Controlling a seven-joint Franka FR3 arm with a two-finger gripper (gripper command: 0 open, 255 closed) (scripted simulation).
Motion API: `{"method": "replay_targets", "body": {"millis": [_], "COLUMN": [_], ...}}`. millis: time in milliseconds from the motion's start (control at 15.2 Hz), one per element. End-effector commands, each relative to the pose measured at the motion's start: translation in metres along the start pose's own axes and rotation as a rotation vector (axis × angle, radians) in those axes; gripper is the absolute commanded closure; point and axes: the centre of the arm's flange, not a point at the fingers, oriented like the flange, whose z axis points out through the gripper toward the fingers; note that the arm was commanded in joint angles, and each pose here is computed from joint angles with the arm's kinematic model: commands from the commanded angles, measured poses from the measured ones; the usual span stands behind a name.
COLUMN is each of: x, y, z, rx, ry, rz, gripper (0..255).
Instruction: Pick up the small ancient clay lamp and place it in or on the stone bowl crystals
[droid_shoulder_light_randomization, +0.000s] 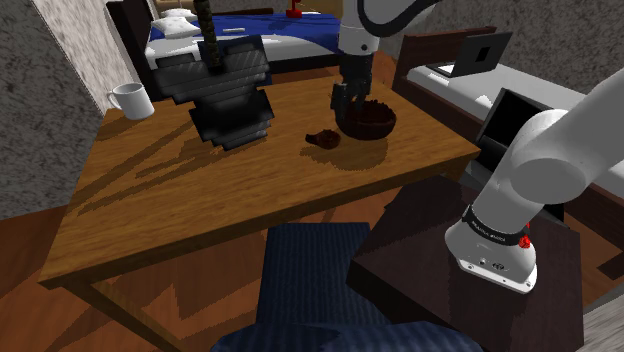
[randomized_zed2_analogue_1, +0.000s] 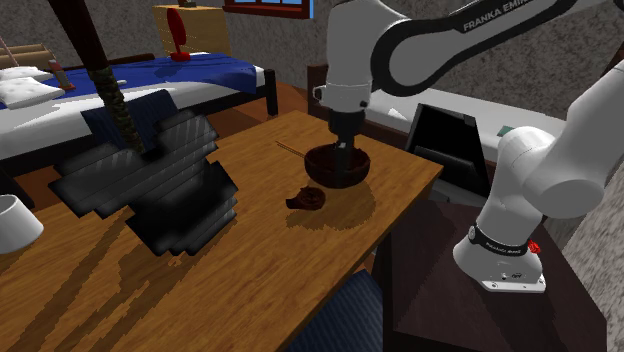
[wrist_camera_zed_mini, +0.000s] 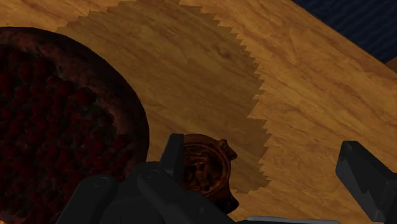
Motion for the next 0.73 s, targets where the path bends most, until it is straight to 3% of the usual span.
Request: {"method": "replay_targets", "body": {"millis": [0, 198, 660], "x": [0.017, 0.046, 0.049], "y": [-0.001, -0.004, -0.004], "z": [0.019, 0.046, 0.081], "rx": [0.001, 0.002, 0.002], "ry": [0.004, 0.007, 0.008], "rz": [0.002, 0.005, 0.005], "gripper": [0, 0, 0]}}
